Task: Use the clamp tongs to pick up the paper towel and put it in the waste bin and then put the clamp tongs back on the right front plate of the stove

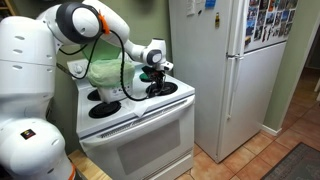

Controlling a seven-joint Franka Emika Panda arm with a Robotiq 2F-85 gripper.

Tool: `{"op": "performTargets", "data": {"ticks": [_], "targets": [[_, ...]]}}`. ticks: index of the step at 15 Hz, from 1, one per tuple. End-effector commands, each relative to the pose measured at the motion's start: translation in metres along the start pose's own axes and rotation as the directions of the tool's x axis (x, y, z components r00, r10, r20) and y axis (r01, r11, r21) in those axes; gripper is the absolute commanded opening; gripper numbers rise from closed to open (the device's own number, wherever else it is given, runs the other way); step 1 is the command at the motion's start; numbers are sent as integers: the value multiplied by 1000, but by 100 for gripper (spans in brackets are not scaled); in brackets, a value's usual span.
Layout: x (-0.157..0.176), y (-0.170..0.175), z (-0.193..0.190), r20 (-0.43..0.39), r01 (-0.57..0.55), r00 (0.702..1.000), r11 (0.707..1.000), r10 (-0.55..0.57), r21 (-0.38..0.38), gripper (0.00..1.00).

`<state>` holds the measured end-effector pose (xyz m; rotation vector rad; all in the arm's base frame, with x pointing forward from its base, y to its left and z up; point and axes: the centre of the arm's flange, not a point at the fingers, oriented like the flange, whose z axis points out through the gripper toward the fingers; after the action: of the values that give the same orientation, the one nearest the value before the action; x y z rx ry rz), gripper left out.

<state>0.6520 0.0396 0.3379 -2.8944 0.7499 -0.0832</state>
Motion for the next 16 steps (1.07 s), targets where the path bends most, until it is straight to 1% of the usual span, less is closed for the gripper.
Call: {"op": "performTargets", "data": {"ticks": [1, 4, 6, 8, 9, 11, 12, 14, 15, 16], "targets": [[-3, 6, 13, 42, 8, 999, 1000, -7, -8, 56], [-4, 5, 14, 48, 13, 999, 1000, -12, -9, 55], [-5, 4, 14, 56, 23, 998, 1000, -22, -7, 60], [-9, -1, 16, 73, 46, 996, 999, -45, -13, 71], [-10, -3, 18, 80, 57, 995, 998, -56, -18, 73], [-15, -8, 22, 102, 74, 992, 997, -71, -26, 84], [-17, -10, 25, 115, 82, 990, 996, -78, -30, 84], [-20, -11, 29, 129, 91, 988, 995, -86, -35, 77], [-19, -11, 28, 132, 92, 987, 995, -87, -35, 78], [-20, -11, 27, 136, 95, 987, 995, -89, -36, 74]]}}
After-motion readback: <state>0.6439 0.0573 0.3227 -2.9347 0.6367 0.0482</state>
